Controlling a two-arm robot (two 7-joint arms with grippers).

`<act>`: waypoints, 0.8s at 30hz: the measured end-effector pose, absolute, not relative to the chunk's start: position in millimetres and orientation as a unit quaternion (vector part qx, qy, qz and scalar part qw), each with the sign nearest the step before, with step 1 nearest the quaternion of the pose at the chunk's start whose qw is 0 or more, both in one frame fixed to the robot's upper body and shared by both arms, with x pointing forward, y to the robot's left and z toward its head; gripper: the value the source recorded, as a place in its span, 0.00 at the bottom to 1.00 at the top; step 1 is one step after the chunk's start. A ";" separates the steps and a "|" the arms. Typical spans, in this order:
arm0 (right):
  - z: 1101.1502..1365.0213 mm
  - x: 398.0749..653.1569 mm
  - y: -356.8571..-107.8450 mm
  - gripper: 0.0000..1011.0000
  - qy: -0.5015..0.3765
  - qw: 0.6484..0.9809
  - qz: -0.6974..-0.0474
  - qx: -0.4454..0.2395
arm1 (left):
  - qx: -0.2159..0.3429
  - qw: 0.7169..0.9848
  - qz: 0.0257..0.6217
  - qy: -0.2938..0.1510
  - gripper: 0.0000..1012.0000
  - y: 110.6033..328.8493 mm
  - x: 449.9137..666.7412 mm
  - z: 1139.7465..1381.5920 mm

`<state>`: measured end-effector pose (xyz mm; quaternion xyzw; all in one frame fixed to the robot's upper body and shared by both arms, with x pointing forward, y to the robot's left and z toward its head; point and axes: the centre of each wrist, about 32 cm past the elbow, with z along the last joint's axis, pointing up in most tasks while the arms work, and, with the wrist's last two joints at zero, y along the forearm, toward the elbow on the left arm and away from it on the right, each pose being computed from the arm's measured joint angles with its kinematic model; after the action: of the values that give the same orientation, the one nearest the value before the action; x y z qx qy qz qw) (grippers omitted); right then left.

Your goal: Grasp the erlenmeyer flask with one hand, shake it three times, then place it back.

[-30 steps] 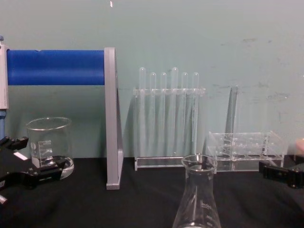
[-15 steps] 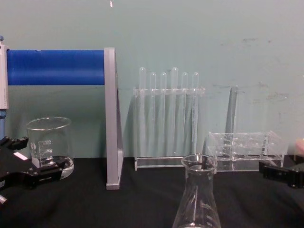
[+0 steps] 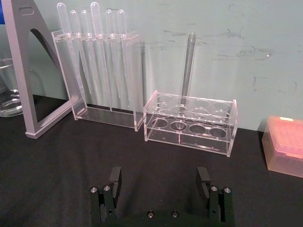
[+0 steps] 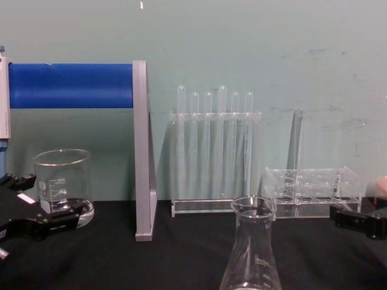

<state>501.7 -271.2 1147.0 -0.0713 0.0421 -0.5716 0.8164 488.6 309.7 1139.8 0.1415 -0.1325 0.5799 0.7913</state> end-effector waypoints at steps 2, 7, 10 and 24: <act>1147.0 501.7 -271.2 0.99 0.042 0.816 -0.572 -0.071 | 0.141 0.791 0.580 -0.132 0.99 309.7 488.6 1139.8; 1147.0 501.7 -271.2 0.99 0.042 0.816 -0.572 -0.071 | 0.141 0.791 0.580 -0.132 0.99 309.7 488.6 1139.8; 1147.0 501.7 -271.2 0.99 0.042 0.816 -0.572 -0.071 | 0.141 0.791 0.580 -0.132 0.99 309.7 488.6 1139.8; 1147.0 501.7 -271.2 0.99 0.042 0.816 -0.572 -0.071 | 0.142 0.791 0.580 -0.132 0.99 309.7 488.6 1139.8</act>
<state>501.7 -271.2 1147.0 -0.0713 0.0421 -0.5716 0.8164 488.6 309.7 1139.8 0.1415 -0.1325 0.5799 0.7913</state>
